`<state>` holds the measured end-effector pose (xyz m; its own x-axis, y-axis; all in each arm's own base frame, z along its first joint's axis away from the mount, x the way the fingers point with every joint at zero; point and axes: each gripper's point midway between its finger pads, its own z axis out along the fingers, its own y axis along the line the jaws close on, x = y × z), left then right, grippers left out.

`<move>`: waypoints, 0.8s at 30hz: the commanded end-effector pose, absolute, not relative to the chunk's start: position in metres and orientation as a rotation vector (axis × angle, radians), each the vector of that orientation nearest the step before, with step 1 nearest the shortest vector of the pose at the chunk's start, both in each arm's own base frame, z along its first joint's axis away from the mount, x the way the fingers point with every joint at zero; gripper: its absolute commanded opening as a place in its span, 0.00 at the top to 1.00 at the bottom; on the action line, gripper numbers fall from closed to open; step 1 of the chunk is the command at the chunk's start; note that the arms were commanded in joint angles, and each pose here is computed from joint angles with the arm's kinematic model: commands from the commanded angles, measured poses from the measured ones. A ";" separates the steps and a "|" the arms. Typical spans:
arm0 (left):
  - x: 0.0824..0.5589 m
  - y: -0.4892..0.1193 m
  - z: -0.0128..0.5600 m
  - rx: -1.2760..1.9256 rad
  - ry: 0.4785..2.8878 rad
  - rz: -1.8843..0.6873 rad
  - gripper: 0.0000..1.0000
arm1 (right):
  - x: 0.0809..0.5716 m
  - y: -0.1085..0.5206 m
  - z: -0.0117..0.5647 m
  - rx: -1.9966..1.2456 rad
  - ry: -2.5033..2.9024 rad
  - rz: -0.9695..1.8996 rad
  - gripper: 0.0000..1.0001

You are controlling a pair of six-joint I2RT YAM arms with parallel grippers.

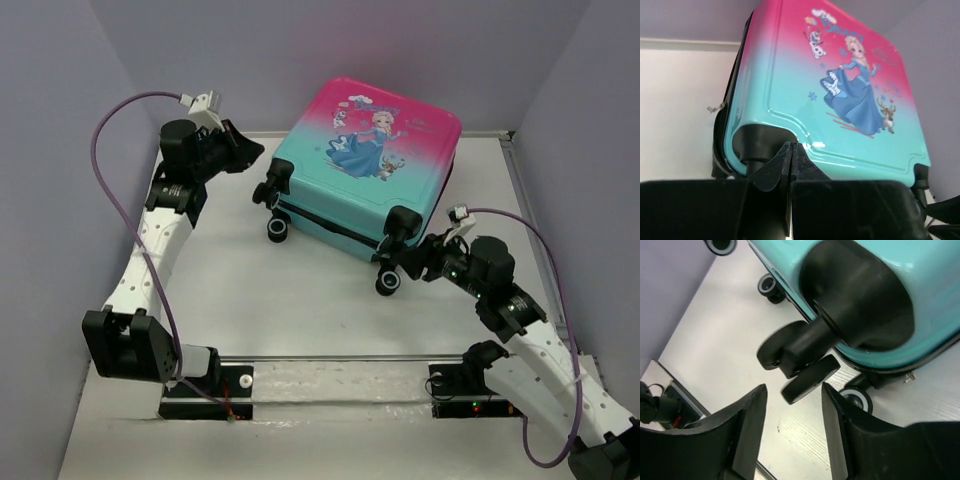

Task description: Pack the luggage

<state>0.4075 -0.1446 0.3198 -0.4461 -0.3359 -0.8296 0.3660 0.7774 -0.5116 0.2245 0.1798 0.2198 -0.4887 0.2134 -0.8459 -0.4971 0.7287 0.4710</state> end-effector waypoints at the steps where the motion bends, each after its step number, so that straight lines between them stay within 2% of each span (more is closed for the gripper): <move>1: 0.403 -0.141 0.339 0.012 1.826 -0.828 0.80 | 0.233 0.166 0.209 -0.047 1.881 0.833 0.51; 3: 0.394 -0.131 0.350 -0.004 1.780 -0.759 0.50 | 0.232 0.166 0.216 -0.042 1.861 0.845 0.41; 4: 0.386 -0.130 0.352 0.010 1.762 -0.737 0.28 | 0.228 0.172 0.219 -0.079 1.864 0.877 0.34; 5: 0.369 -0.134 0.375 0.038 1.697 -0.717 0.21 | 0.229 0.173 0.225 -0.084 1.865 0.882 0.23; 7: 0.347 -0.147 0.395 0.112 1.647 -0.680 0.08 | 0.234 0.166 0.243 -0.045 1.863 0.838 0.14; 8: 0.321 -0.174 0.400 0.185 1.643 -0.700 0.06 | 0.234 0.162 0.249 -0.027 1.855 0.818 0.08; 9: 0.307 -0.189 0.399 0.233 1.648 -0.711 0.05 | 0.233 0.156 0.252 -0.011 1.861 0.792 0.07; 12: 0.254 -0.242 0.376 0.399 1.684 -0.798 0.03 | 0.231 0.134 0.279 0.075 1.797 0.709 0.07; 16: 0.220 -0.288 0.307 0.484 1.806 -0.791 0.01 | 0.238 0.103 0.293 0.189 1.761 0.556 0.08; 21: 0.210 -0.345 0.274 0.557 1.850 -0.804 0.01 | 0.243 0.076 0.297 0.294 1.736 0.418 0.04; 24: 0.221 -0.370 0.263 0.580 1.860 -0.776 0.01 | 0.243 0.071 0.298 0.305 1.727 0.397 0.04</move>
<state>0.2005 -0.3470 0.2534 -0.4373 0.0981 -0.8940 0.7118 0.6452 -0.2774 0.2414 0.0956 0.2897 -0.2533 0.4181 -0.8724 -0.1180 0.8817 0.4569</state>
